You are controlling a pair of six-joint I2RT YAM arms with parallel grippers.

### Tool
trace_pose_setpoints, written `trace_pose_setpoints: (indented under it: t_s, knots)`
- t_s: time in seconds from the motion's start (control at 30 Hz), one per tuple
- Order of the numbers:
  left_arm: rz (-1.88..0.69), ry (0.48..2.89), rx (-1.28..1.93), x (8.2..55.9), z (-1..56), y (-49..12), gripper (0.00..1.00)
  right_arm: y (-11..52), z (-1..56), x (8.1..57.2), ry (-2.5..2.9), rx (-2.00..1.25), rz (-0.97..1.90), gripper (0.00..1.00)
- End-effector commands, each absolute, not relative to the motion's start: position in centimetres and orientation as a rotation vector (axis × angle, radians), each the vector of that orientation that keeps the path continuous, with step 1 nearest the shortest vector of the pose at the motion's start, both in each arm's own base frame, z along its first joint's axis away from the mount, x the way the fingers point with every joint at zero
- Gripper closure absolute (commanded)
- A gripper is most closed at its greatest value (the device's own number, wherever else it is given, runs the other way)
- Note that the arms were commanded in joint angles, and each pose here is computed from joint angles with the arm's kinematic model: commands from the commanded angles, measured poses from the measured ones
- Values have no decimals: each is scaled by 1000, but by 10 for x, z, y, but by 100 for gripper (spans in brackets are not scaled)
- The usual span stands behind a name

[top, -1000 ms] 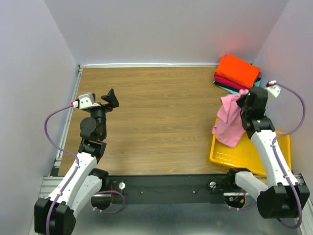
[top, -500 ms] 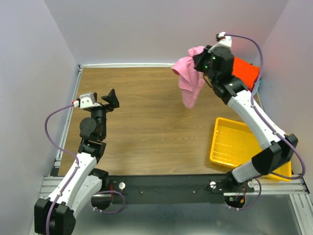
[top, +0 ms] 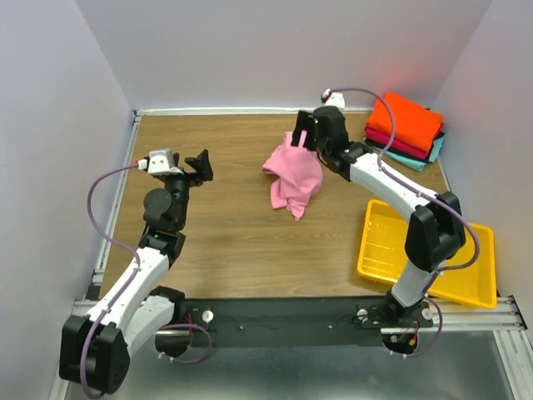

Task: Fold and stack the t-shirts
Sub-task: Move the tshirt to the center of the board, then flatten the tshirt out

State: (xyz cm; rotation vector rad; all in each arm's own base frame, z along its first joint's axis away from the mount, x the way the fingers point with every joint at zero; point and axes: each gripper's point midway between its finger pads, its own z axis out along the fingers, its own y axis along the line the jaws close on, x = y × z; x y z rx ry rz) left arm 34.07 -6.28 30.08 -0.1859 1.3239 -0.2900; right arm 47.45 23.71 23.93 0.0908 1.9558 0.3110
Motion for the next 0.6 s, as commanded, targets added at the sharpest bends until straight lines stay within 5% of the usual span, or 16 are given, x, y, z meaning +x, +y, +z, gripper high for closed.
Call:
trace_pose_setpoints:
  t_s: [0.0, 0.23, 0.57]
  knots:
    - [-338, 1340, -129, 360, 303, -87, 9, 214, 195, 469, 2012, 165, 187, 5]
    - [-442, 1456, -2, 390, 266, -149, 11, 189, 123, 428, 2145, 207, 118, 0]
    - [-794, 1559, 207, 415, 213, -257, 17, 171, 97, 393, 2183, 234, 123, 1]
